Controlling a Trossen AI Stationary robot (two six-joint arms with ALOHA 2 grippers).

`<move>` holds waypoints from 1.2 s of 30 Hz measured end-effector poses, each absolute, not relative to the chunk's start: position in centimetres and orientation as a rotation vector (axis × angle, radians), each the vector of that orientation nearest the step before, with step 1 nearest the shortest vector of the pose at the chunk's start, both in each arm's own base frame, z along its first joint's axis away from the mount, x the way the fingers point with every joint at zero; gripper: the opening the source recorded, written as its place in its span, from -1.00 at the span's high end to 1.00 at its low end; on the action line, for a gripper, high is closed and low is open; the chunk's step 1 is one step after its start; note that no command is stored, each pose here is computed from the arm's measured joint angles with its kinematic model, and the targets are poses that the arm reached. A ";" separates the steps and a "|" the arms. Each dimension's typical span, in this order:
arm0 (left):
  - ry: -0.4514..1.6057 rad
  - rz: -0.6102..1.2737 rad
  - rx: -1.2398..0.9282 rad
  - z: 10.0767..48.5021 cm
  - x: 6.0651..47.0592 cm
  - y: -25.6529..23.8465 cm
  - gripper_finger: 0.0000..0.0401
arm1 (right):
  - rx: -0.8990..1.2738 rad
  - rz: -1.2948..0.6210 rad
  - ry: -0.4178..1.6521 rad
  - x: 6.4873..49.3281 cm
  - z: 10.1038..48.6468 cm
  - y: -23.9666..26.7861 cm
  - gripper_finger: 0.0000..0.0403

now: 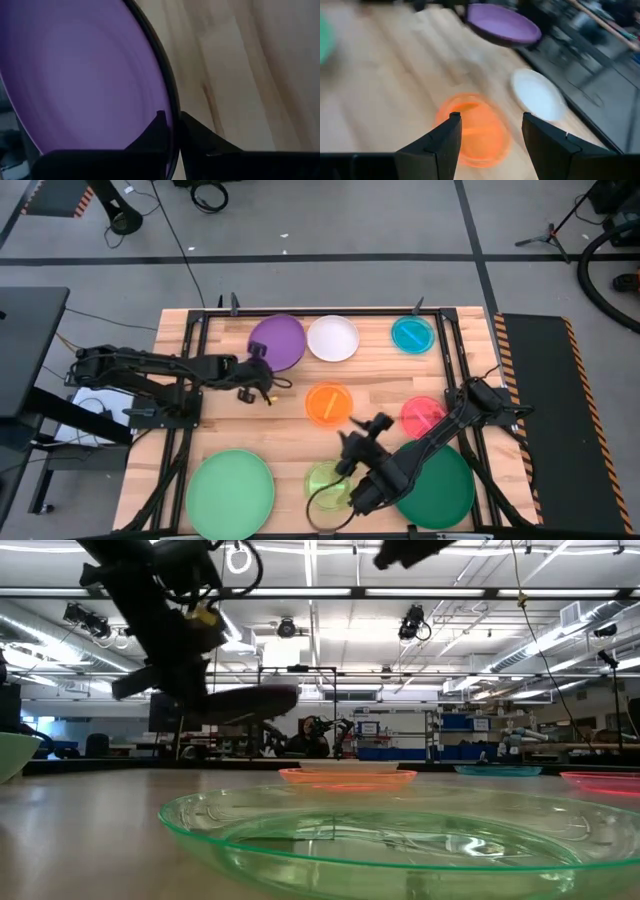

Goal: Stack plastic plates
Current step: Stack the stacked plates on top of the white plate

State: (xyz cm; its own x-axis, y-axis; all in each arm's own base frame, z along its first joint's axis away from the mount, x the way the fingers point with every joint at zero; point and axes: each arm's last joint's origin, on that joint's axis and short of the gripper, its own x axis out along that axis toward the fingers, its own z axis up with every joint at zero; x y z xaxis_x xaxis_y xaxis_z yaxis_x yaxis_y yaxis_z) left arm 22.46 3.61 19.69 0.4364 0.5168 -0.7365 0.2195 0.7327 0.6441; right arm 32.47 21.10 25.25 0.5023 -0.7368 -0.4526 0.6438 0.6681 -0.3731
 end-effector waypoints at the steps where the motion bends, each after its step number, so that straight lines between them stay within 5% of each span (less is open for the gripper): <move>1: 1.085 0.219 0.752 19.9 22.9 3.7 0.85 | -0.143 -0.870 0.613 32.1 25.4 20.8 -0.07; 6: 0.954 0.235 0.710 20.4 24.0 4.4 0.85 | -0.085 -0.918 0.586 31.8 25.4 20.5 -0.07; 15: 1.151 0.192 0.750 17.7 25.9 5.6 0.84 | -0.080 -0.914 0.595 32.5 25.4 20.1 -0.07; 27: 1.047 0.191 0.799 22.6 34.5 5.9 0.84 | -0.078 -0.853 0.697 33.4 25.2 20.0 -0.07; 36: 1.185 0.140 0.822 19.5 37.8 7.9 0.84 | -0.064 -0.800 0.676 31.0 29.1 22.6 -0.07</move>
State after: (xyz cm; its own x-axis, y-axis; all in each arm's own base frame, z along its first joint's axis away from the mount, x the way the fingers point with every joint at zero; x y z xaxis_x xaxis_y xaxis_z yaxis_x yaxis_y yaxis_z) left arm 37.83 7.93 19.50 0.4044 0.5036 -0.7635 0.3118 0.7088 0.6327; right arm 30.96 22.59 29.15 0.5005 -0.6805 -0.5352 0.6411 0.7067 -0.2992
